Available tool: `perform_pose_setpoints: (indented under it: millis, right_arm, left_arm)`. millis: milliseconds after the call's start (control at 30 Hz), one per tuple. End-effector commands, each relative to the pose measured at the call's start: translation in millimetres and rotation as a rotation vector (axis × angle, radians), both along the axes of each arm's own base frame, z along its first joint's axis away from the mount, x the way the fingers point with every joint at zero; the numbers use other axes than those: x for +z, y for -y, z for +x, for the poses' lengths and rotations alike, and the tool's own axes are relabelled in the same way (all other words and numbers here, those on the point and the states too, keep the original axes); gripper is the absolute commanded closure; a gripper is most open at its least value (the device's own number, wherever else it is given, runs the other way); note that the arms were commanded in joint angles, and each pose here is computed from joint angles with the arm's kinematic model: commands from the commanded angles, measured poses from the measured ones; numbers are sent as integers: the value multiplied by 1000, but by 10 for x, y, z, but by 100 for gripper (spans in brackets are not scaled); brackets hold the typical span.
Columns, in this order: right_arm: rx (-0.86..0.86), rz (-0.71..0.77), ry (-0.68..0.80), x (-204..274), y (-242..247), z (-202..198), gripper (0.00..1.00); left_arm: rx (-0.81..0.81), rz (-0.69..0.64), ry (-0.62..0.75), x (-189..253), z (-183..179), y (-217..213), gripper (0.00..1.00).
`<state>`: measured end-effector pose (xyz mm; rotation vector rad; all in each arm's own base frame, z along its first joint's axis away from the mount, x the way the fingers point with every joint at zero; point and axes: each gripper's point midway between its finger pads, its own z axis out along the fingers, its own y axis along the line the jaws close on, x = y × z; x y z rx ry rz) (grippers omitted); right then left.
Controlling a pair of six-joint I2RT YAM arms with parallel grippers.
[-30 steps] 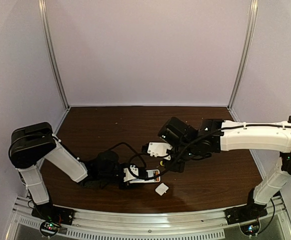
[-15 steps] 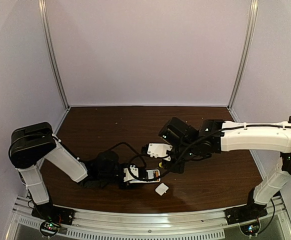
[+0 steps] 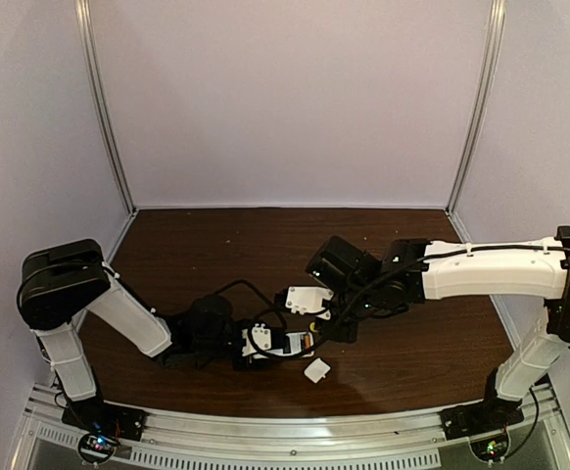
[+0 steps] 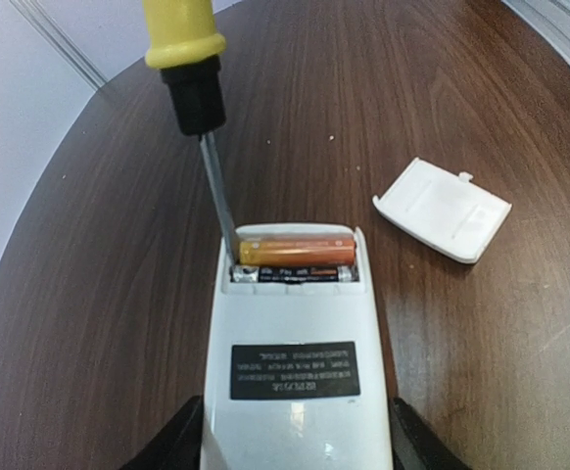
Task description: Unload the batteries from the remote control
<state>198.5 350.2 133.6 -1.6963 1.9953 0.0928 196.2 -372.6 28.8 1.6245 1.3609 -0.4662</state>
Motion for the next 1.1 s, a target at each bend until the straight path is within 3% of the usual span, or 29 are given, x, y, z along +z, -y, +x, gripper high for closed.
perform_pose_setpoints:
  millis: [0,1067]
  right_arm:
    - [-14,-51,2,-146,80,39,100]
    - [-23,-161,-38,-409,253,-9,100]
  left_arm:
    - [-20,18,-5,-63,-24,11,100]
    - [-18,16,3,-49,-24,3,100]
